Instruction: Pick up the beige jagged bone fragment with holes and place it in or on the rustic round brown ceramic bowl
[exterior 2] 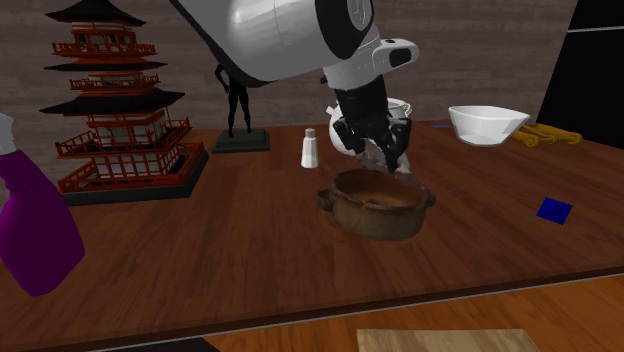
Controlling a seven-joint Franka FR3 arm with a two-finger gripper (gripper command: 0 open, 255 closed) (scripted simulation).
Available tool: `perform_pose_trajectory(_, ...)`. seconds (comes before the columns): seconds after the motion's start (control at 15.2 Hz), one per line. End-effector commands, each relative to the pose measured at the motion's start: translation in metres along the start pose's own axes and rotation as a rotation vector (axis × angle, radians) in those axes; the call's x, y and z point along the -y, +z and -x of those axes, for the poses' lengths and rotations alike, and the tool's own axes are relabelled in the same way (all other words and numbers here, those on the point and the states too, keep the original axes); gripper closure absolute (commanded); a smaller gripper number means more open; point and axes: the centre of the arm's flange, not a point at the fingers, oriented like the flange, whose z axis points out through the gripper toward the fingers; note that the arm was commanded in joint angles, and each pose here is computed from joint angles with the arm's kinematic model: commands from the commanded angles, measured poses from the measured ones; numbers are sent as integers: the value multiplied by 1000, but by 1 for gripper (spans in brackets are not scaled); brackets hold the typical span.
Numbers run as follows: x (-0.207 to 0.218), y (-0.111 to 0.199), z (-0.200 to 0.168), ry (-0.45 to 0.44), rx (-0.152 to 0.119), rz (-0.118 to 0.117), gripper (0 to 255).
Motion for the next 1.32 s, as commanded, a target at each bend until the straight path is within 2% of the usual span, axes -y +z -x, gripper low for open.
perform_pose_trajectory(0.0,2,9,3,0,-1,0,255)
perform_pose_trajectory(0.13,4,22,9,0,-1,0,255)
perform_pose_trajectory(0.66,4,22,9,0,-1,0,255)
perform_pose_trajectory(0.73,4,22,9,0,-1,0,0)
perform_pose_trajectory(1.06,4,22,9,0,-1,0,0)
perform_pose_trajectory(1.25,4,-17,9,0,-1,0,0)
